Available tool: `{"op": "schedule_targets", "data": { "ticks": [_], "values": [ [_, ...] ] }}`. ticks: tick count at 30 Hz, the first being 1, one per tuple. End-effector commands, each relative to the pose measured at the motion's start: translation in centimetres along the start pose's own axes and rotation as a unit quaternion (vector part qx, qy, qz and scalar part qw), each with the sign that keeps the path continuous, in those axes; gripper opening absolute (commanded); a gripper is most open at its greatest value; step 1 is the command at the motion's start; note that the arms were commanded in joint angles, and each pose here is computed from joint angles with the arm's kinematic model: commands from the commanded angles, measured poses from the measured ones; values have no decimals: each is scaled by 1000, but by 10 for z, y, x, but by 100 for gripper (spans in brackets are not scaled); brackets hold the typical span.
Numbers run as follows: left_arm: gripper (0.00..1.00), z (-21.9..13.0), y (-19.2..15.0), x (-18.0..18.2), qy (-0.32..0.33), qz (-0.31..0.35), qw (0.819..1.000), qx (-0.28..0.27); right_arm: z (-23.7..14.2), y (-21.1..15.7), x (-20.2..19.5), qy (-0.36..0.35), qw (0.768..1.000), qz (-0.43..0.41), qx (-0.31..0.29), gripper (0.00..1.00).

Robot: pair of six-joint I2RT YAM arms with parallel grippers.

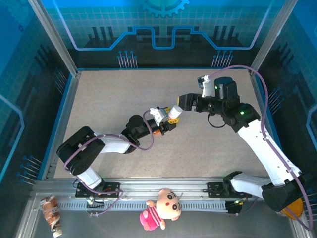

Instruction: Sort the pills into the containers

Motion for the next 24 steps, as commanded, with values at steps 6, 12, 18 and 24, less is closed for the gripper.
{"op": "schedule_targets", "data": {
  "ticks": [6, 12, 18, 24],
  "values": [
    [0, -3, 20, 0, -7, 16, 999, -41, 10, 5, -1, -11, 986, -135, 102, 82],
    [0, -2, 20, 0, -9, 15, 999, -42, 20, 0, 2, -16, 976, -167, 142, 83],
    [0, -1, 20, 0, -9, 15, 999, -42, 32, -2, -4, -23, 974, -165, 156, 83],
    [0, -2, 19, 0, -8, 15, 999, -41, 41, -1, -6, -18, 973, -157, 165, 79]
  ]
}}
Point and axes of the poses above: each hand's point on the last joint's axis, 136 mm out from that joint toward the fingers, its own z axis out along the fingers, its own x axis along the line the jaws close on, y = z × x, the point moved 10 cm from there along -z, back along the fingers, and after that the axes turned 11 degrees about z, right-handed, at the moved point
